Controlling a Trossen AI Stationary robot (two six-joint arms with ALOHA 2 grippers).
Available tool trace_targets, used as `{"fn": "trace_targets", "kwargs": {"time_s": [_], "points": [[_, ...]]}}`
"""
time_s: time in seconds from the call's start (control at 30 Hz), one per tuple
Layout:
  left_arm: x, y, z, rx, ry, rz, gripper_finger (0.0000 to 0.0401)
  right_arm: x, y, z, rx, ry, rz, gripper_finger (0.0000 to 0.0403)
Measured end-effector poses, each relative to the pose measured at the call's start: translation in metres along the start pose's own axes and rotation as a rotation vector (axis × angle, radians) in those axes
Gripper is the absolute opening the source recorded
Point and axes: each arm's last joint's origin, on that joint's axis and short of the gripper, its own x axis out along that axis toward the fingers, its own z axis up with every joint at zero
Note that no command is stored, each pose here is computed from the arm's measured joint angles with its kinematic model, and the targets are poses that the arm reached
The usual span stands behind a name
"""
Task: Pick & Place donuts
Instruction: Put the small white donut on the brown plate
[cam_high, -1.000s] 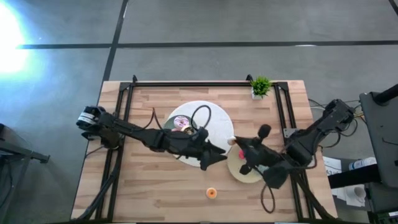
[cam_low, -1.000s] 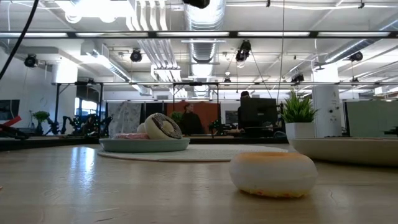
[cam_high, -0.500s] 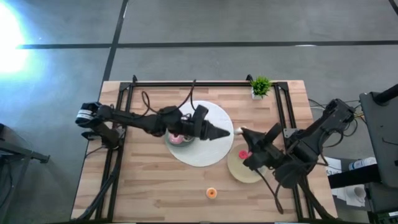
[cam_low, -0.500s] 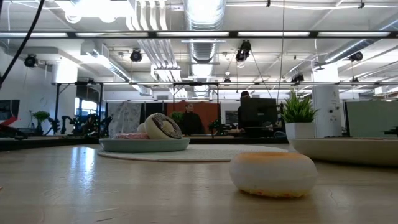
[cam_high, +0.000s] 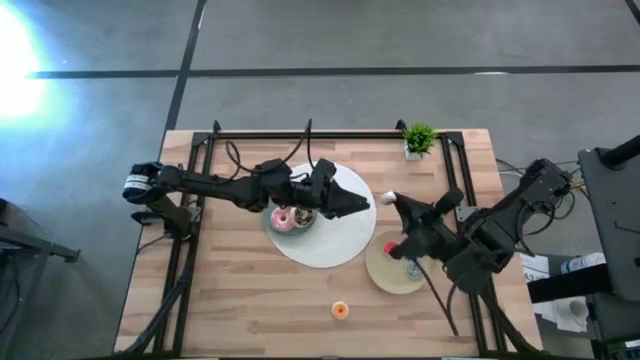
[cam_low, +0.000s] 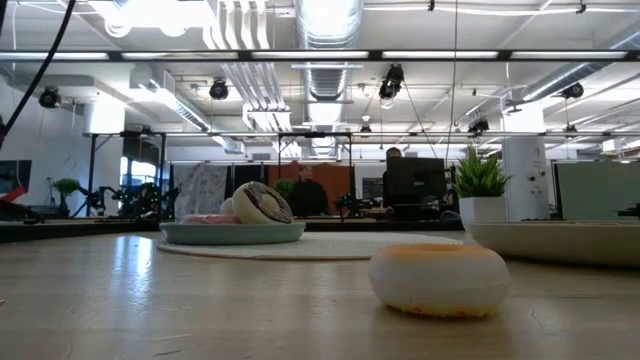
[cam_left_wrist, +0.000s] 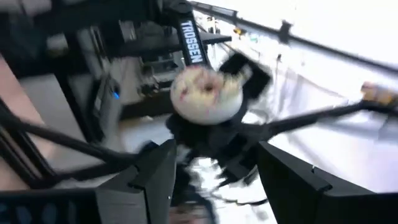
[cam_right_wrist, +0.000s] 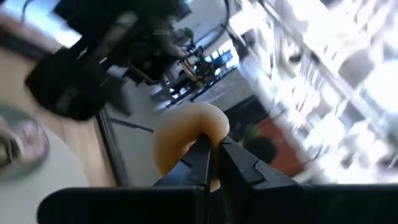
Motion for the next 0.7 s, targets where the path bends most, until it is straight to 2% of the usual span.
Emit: {"fn": "trace_targets", "kwargs": {"time_s": [0.13, 0.2, 0.3, 0.4, 0.47, 0.53, 0.7], "points": [[0.0, 0.001, -0.002, 0.292, 0.011, 0.011, 0.0195, 0.012, -0.014, -0.004, 0.403, 0.027, -0.03, 0.0013], [0.001, 0.005, -0.006, 0.422, 0.038, 0.057, 0.0195, 0.017, -0.024, -0.007, 0.595, 0.02, 0.008, 0.0013], [0.0, 0.018, -0.015, 0.588, 0.111, 0.171, 0.0195, 0.024, -0.04, -0.015, 0.883, 0.02, 0.137, 0.0013], [-0.003, 0.031, -0.023, 0.738, 0.159, 0.326, 0.0195, 0.035, -0.05, -0.033, 1.122, 0.12, 0.319, 0.0013], [-0.006, 0.039, -0.028, 0.811, 0.191, 0.428, 0.0195, 0.042, -0.049, -0.047, 1.229, 0.261, 0.426, 0.0013], [-0.009, 0.044, -0.032, 0.869, 0.225, 0.494, 0.0195, 0.046, -0.043, -0.061, 1.275, 0.414, 0.499, 0.0013], [-0.012, 0.043, -0.043, 1.055, 0.303, 0.53, 0.0195, 0.051, -0.022, -0.08, 1.29, 0.706, 0.711, 0.0013]]}}
